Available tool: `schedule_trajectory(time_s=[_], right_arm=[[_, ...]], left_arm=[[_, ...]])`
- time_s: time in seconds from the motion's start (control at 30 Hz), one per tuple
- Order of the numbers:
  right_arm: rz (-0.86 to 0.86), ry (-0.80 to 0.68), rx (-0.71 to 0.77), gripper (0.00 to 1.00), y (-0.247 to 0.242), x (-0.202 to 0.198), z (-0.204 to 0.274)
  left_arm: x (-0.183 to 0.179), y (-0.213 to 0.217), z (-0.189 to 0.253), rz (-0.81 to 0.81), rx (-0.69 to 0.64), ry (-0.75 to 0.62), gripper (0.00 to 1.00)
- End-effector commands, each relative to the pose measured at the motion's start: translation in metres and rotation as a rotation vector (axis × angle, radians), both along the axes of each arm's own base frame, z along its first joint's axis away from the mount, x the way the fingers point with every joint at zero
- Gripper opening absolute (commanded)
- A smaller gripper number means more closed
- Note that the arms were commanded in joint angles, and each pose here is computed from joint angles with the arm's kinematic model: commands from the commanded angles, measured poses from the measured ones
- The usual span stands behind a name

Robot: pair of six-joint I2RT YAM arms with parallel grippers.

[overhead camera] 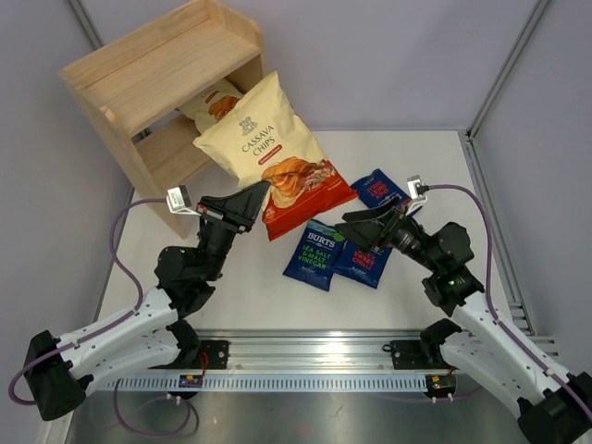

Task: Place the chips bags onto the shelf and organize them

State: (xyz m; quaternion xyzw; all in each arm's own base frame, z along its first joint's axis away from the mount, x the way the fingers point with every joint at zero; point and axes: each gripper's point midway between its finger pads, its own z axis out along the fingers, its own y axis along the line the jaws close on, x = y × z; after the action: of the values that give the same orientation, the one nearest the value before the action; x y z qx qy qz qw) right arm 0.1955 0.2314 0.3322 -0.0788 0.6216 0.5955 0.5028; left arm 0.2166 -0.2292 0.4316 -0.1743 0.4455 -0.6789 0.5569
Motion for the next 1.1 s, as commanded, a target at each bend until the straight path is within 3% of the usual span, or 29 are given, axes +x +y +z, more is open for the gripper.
schedule_trajectory(time_s=[0.0,0.27,0.63,0.77,0.93,1.07], right_arm=[[0.112,-0.215,0.158,0.98,0.01,-0.021,0.057],[0.217,-0.24,0.17,0.95,0.074,-0.016,0.064],[0.277,-0.314,0.316,0.93,0.103,-0.029,0.101],[0.265,-0.311,0.337,0.85,0.111,-0.019,0.106],[0.242,-0.28,0.38,0.62,0.112,-0.011,0.108],[0.199,-0.242,0.39,0.6,0.108,-0.003,0.107]], left_arm=[[-0.015,0.039,0.03,0.022,-0.224,-0.043,0.0],[-0.031,0.051,0.039,-0.023,-0.3,-0.087,0.0],[-0.042,0.047,0.034,-0.109,-0.339,-0.099,0.0],[-0.044,0.043,0.027,-0.145,-0.353,-0.079,0.0],[-0.044,0.045,0.018,-0.146,-0.359,-0.061,0.0],[-0.038,0.042,0.002,-0.109,-0.27,0.004,0.0]])
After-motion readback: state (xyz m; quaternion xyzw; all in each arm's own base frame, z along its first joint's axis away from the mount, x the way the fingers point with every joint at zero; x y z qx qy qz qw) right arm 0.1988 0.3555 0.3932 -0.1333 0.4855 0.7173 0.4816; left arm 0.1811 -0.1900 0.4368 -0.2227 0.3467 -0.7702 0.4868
